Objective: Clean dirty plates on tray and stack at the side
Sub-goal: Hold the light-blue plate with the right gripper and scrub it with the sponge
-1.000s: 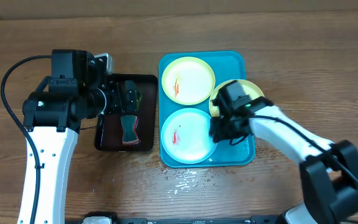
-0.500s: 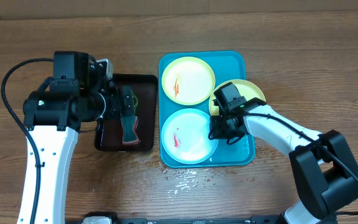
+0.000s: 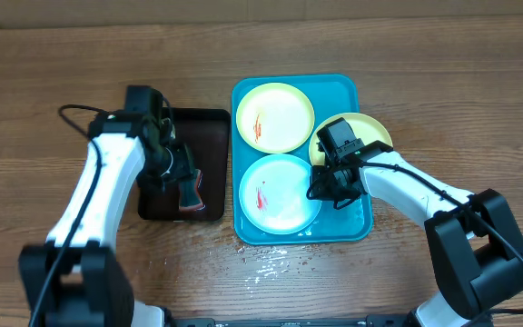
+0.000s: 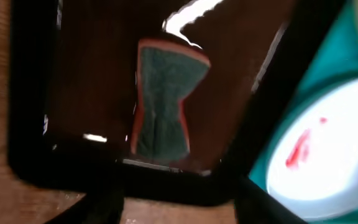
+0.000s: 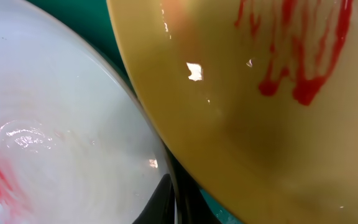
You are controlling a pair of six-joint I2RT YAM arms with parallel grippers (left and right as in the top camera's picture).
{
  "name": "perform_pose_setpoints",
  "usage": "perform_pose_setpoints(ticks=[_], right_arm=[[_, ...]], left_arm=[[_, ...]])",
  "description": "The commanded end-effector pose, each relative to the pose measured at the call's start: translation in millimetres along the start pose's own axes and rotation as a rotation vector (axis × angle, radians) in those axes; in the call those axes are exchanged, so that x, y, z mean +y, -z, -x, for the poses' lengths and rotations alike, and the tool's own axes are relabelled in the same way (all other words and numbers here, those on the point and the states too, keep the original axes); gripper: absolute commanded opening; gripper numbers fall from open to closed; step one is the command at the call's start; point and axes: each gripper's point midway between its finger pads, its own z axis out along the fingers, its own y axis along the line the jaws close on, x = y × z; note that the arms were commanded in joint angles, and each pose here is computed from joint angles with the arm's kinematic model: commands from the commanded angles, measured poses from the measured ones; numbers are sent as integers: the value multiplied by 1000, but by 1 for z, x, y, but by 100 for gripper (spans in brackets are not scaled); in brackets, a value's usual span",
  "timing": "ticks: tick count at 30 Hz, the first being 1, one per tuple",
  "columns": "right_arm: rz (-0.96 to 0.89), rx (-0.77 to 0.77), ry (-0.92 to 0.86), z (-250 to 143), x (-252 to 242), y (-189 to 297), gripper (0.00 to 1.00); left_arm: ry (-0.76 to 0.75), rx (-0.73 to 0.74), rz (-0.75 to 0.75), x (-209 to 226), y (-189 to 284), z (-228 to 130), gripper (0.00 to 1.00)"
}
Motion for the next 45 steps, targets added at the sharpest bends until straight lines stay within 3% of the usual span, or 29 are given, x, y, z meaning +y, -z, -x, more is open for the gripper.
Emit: perform_pose_setpoints(ticks=[1, 7, 13, 18, 24, 29, 34, 45], right_arm=[[-152, -12, -49, 1, -35, -10, 4], [-152, -11, -43, 1, -35, -10, 4], [-155, -7, -42, 0, -36, -10, 4], [-158, -6, -42, -1, -37, -10, 4], [-171, 1, -49, -3, -39, -10, 4], [-292, -39, -238, -4, -61, -4, 4], [-289, -39, -241, -4, -61, -5, 4], [-289, -39, -240, -4, -61, -4, 4]], left_arm=[[11, 57, 33, 6, -23, 0, 50], [-31, 175, 77, 7, -66, -8, 44], [-46, 247, 106, 6, -89, -18, 4], [-46, 224, 97, 2, -83, -11, 4], [-62, 148, 77, -10, -43, 6, 4], [-80, 49, 40, -24, 4, 21, 4], [-144, -29, -9, -45, 29, 23, 4], [-402, 56, -255, -161, -24, -30, 4]])
